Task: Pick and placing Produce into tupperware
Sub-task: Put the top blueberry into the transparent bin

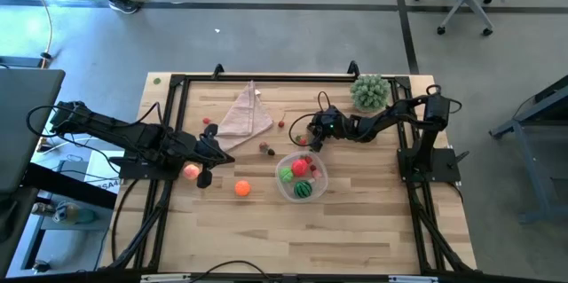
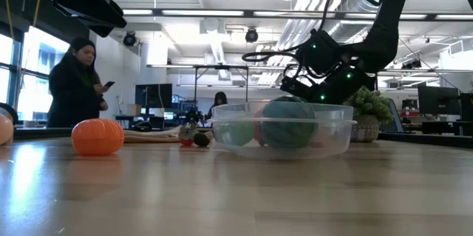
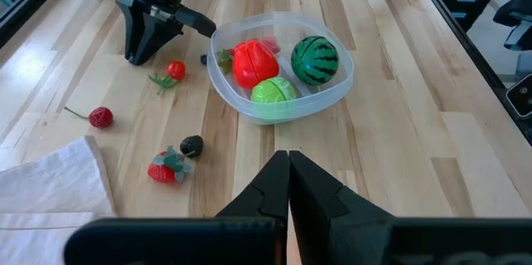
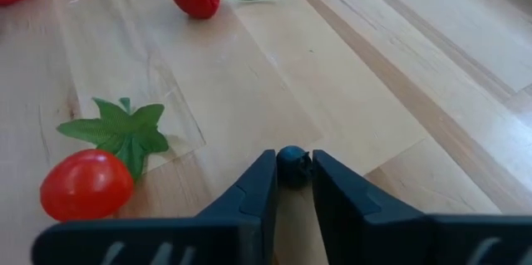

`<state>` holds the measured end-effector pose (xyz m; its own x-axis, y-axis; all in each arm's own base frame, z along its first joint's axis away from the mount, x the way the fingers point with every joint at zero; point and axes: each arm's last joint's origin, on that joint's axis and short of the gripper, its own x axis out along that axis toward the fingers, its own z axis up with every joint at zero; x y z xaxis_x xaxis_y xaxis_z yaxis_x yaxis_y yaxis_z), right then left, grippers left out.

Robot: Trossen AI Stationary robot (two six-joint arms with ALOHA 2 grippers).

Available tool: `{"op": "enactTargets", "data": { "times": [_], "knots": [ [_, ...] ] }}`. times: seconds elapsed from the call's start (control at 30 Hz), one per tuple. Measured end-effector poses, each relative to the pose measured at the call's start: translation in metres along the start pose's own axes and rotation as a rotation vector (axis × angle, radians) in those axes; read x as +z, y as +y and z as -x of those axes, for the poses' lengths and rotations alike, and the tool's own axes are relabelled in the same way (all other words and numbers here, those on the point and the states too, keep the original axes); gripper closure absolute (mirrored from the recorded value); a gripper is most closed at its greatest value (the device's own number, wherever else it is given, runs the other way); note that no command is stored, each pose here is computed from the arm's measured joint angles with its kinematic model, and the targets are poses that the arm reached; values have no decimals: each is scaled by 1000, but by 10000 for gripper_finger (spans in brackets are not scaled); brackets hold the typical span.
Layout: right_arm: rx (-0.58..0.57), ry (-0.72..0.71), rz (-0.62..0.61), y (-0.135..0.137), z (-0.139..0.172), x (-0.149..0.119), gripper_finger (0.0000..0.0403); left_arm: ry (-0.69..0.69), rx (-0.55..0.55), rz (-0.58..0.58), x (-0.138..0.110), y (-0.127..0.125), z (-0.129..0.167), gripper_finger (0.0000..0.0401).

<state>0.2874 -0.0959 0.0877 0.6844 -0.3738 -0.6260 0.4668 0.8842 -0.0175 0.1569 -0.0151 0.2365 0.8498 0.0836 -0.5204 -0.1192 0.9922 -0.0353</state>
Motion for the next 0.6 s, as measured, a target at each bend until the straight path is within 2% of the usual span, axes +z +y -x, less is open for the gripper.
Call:
{"op": "enactTargets", "data": {
  "times": [0.6],
  "knots": [
    [2,-51,-8,0,1,5,352,0,0,0,0,0,0,400]
  ]
}}
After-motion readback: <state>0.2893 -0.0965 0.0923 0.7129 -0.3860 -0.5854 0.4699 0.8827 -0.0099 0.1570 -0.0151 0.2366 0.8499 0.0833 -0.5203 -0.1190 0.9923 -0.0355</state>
